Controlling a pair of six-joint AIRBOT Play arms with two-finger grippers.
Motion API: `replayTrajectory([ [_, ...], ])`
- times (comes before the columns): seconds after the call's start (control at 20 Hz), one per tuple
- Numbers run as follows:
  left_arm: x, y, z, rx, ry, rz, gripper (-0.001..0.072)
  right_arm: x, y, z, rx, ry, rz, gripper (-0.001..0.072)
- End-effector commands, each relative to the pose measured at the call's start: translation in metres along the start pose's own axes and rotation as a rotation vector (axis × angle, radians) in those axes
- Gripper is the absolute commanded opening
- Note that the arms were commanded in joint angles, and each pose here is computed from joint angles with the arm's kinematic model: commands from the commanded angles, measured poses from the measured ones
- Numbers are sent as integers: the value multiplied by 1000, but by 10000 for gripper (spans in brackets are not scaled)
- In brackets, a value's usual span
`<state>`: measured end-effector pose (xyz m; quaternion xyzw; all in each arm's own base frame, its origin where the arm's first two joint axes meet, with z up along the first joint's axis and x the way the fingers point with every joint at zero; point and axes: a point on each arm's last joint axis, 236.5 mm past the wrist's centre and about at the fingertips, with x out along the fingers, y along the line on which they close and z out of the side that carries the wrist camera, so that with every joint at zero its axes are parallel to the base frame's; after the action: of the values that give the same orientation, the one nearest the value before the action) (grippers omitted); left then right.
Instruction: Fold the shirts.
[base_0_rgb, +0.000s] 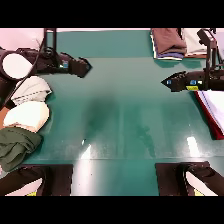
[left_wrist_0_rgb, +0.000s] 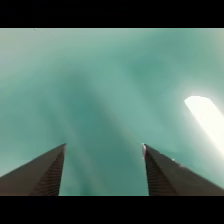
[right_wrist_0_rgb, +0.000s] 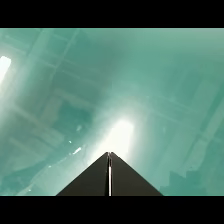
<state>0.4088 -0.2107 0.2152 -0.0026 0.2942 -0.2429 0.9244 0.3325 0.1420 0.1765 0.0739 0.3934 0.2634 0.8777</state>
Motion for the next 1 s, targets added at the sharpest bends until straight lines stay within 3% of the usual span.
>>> replayTrajectory([
  [0.0,-18,112,-3,27,21,341,569,0,1,-1,0,5,2,21],
  [0.15,-29,204,-34,-83,118,516,569,0,1,-1,0,5,2,21],
  [0.4,-5,306,-123,-251,339,639,569,0,1,-1,0,5,2,21],
  [0.6,21,353,-184,-330,452,667,569,0,1,-1,0,5,2,21],
  [0.85,35,371,-196,-336,438,675,565,0,1,0,1,-2,2,20],
  [0.9,35,371,-195,-335,433,675,385,0,1,2,4,-10,6,20],
  [0.95,33,370,-192,-333,429,676,74,0,3,6,8,-25,10,20],
])
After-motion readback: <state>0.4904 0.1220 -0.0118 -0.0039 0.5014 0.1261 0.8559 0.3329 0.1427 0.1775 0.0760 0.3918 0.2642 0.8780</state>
